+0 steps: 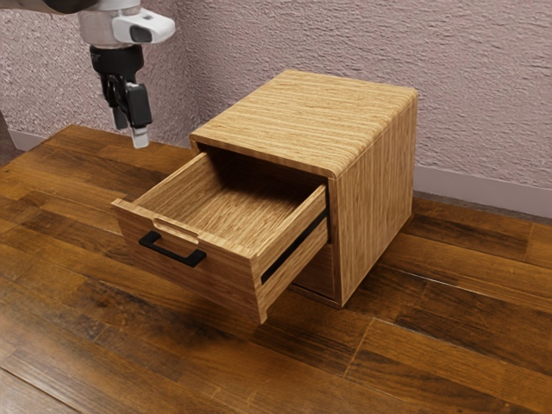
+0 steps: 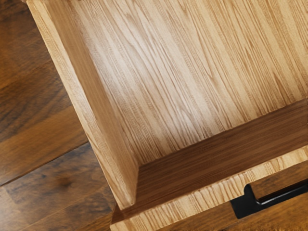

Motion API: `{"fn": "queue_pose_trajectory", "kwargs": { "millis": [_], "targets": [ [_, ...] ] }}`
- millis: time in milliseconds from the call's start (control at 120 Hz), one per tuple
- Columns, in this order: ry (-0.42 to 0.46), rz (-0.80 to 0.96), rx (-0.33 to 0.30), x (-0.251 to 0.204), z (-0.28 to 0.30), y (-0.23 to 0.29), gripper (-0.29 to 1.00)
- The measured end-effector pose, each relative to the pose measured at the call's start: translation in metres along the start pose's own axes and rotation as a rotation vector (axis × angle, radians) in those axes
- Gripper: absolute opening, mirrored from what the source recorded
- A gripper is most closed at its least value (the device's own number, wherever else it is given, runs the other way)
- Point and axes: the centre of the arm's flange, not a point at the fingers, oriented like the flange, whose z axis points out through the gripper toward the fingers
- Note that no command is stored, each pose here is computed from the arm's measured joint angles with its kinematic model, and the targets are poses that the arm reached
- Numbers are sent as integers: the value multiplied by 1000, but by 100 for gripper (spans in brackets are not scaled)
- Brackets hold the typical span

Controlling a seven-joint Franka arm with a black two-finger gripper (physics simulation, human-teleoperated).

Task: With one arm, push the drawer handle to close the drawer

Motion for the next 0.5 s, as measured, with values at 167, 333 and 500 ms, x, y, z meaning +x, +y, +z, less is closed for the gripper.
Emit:
{"fn": "queue_pose_trajectory", "kwargs": {
  "millis": [167,333,500],
  "targets": [
    [-4,57,-2,1,1,3,70],
    [165,81,105,-50,-99,37,70],
    [-57,44,-46,-29,-15,98,70]
  ]
}}
